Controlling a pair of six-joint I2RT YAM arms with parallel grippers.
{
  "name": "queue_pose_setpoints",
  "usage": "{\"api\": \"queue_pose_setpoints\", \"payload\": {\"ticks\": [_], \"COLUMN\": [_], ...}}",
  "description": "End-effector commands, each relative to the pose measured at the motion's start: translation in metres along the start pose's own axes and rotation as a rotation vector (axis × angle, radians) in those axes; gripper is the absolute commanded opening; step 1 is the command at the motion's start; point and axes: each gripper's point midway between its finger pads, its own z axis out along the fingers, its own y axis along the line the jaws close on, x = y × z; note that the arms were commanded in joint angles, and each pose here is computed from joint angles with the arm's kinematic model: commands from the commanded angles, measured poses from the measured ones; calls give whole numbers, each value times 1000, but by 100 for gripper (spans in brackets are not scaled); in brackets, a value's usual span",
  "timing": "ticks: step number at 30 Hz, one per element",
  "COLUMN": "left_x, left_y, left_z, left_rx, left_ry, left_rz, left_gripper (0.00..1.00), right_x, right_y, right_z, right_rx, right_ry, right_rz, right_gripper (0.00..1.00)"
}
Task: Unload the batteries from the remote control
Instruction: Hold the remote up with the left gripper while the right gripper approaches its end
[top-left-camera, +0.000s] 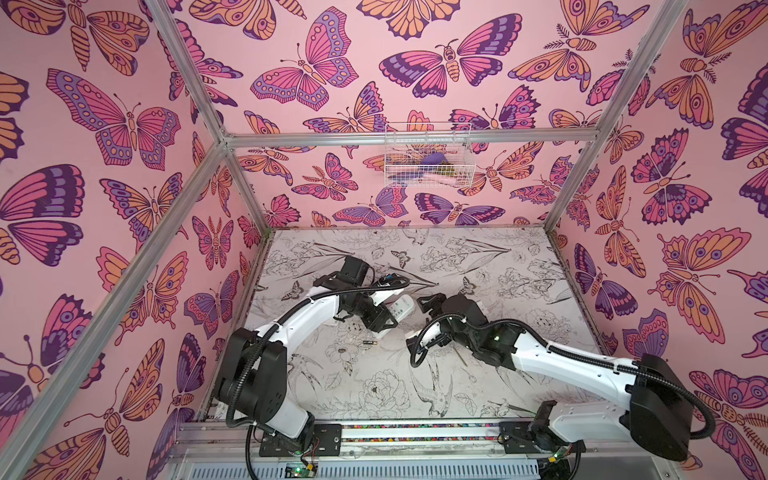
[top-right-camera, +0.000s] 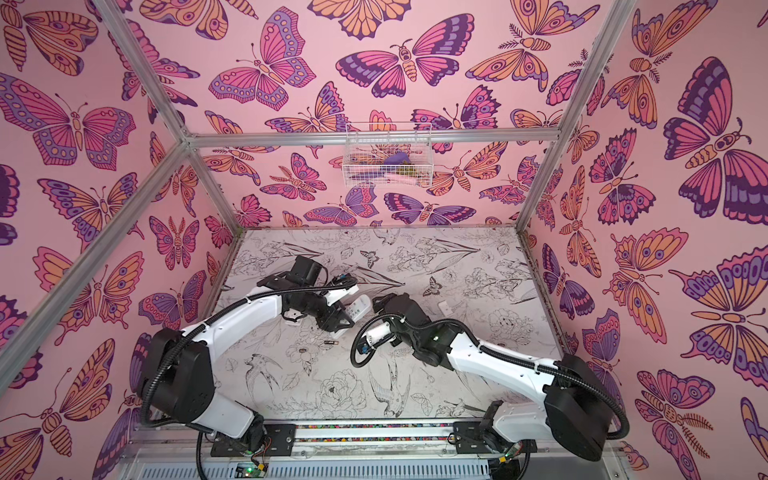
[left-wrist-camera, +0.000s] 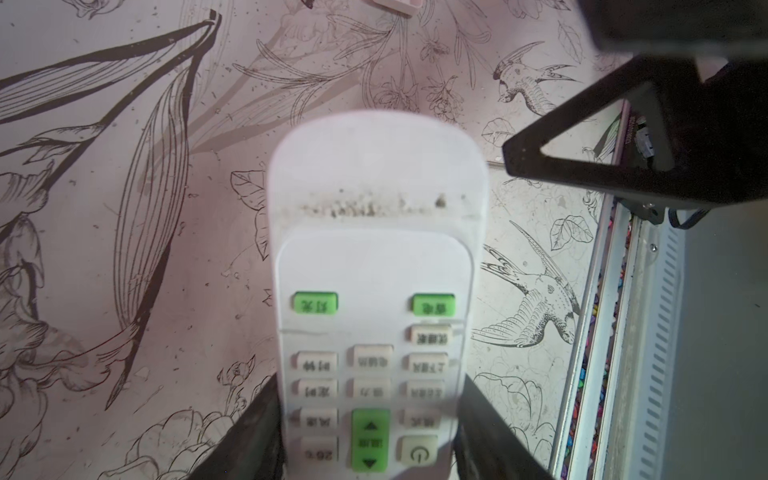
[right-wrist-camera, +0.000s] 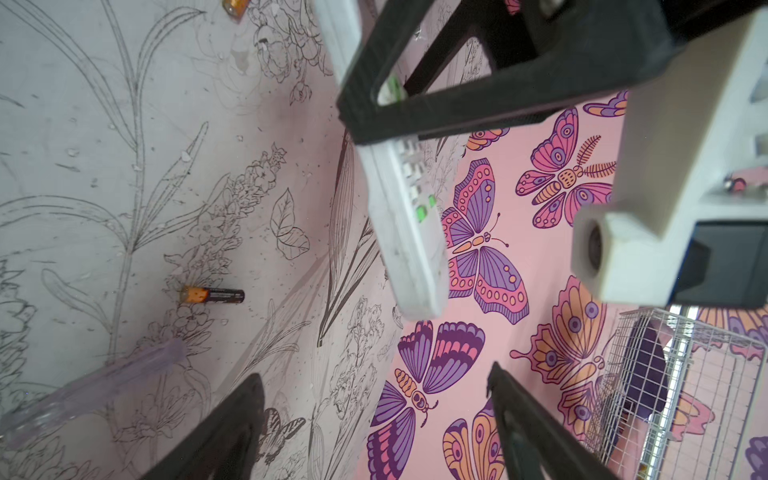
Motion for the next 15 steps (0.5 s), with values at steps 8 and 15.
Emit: {"api": "queue_pose_setpoints", "payload": {"ticks": [8,15], "left_x": [-12,-18], "left_y": [-26,-41], "left_z": [6,8], "left_rx": [85,135], "left_ry": [-3,-8], "left_rz": [36,42], "left_gripper": [46,45], "right_x": [-9,-9], "right_y": [-25,-18], "right_z": [9,17], "right_rx": [63,41], "right_ry": [1,12], "right_rz": [-63,-81], "right_gripper": [76,64]}}
